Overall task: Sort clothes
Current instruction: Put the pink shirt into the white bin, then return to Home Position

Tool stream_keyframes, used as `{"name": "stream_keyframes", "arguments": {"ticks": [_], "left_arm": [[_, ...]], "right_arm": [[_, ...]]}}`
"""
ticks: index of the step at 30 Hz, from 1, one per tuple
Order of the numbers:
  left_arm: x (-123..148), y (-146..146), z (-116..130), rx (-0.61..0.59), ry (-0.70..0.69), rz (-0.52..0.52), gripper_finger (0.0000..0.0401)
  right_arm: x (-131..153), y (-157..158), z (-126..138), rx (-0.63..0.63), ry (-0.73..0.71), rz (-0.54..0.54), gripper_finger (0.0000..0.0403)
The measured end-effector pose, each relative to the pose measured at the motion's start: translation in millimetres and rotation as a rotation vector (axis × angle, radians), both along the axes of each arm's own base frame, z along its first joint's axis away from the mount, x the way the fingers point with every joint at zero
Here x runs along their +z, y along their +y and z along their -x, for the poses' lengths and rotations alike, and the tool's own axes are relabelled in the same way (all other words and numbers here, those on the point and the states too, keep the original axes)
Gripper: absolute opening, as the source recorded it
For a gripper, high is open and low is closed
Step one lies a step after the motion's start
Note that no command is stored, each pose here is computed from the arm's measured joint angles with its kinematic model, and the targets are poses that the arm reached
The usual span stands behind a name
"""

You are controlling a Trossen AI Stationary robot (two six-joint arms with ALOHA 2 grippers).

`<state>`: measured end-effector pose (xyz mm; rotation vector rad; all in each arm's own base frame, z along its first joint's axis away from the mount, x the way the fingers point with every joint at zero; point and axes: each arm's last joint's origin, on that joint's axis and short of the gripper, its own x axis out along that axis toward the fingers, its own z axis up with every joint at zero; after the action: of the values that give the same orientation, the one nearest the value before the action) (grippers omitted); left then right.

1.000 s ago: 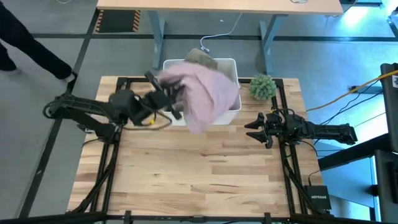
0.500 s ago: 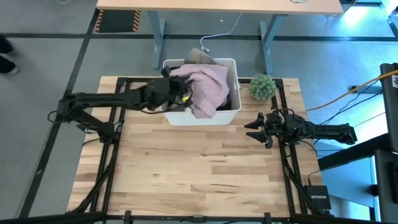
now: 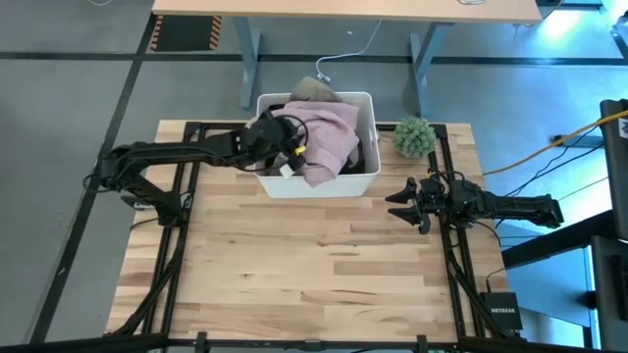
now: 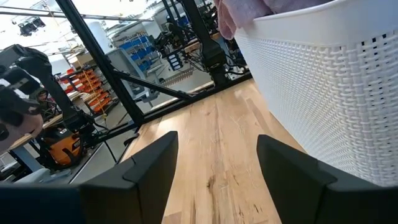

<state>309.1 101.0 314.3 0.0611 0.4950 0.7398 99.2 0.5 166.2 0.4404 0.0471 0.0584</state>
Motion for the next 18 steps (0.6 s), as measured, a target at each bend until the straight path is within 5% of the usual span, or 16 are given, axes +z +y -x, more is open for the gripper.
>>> {"name": "stream_keyframes", "arguments": {"ticks": [8,18], "left_arm": [[30.9,-1.3,14.1,-0.035,0.162,0.153,0.0194],[120.3,-19.0,58.2,-0.057,0.09,0.116,0.0197]], "right_arm": [[0.0,0.0,0.0,0.0,0.0,0.0,0.0237],[0.0,0.0,0.0,0.0,0.0,0.0,0.0237]]}}
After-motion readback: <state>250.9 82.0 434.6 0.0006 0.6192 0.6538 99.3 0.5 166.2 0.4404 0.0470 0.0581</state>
